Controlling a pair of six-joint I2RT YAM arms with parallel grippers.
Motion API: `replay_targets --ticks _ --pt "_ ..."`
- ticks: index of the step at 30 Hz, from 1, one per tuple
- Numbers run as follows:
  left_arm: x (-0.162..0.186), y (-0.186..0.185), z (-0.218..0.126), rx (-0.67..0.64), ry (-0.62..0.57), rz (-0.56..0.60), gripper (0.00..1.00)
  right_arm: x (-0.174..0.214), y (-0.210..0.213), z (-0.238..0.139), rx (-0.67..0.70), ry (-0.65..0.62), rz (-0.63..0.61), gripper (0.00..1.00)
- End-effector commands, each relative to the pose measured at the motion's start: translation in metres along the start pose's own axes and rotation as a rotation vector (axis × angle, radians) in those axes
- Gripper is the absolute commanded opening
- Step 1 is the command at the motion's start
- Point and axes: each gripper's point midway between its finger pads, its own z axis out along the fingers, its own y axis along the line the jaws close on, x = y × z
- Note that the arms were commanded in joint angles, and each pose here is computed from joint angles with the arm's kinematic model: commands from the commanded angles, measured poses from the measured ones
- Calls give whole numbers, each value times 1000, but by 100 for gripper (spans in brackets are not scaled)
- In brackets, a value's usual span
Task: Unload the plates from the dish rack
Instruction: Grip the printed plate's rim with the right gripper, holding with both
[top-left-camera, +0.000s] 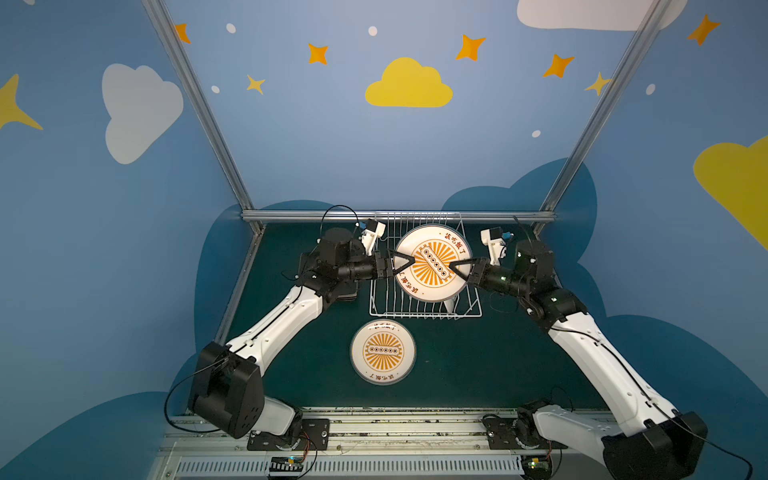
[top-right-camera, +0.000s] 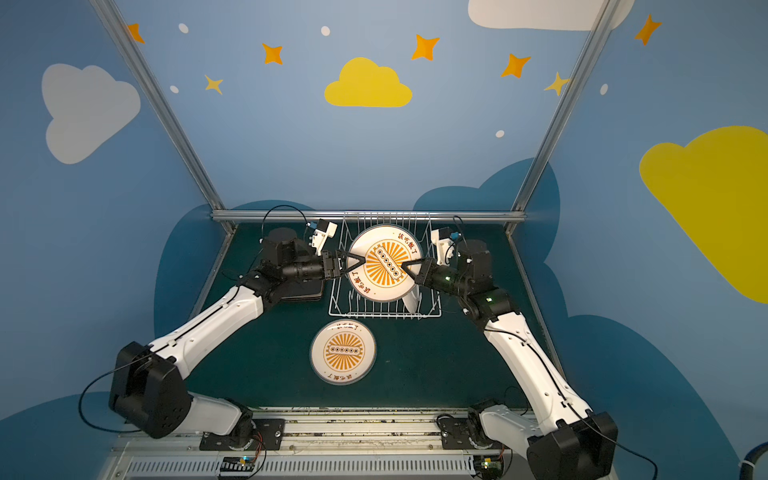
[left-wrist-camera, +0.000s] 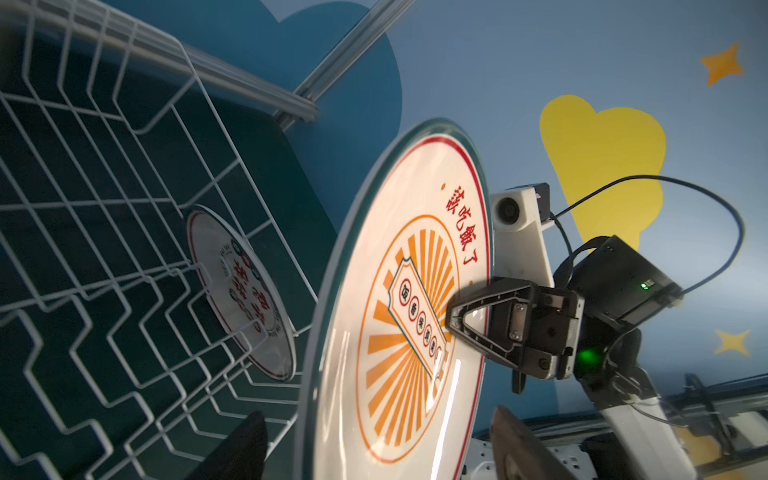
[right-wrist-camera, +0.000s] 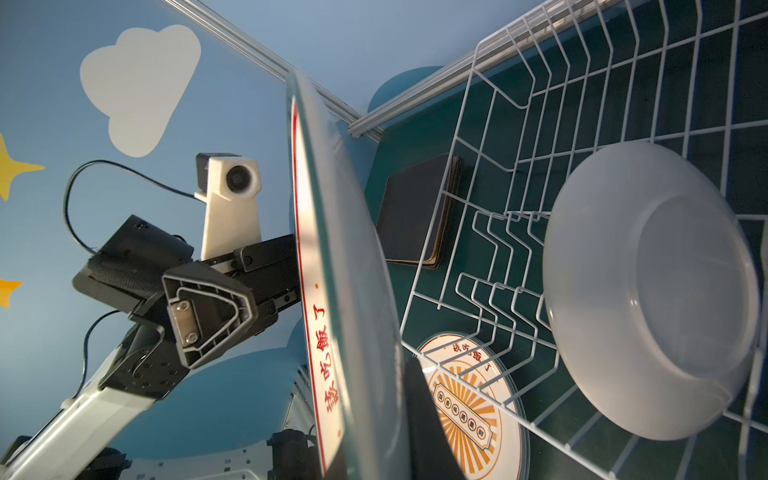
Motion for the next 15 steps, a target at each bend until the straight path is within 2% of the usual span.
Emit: replay_targets --ticks 1,15 --pt "-1 -22 1 107 39 3 71 -8 13 -1 -61 -24 -63 0" --pt "10 -20 9 143 97 -17 33 -2 11 7 -95 4 -56 0"
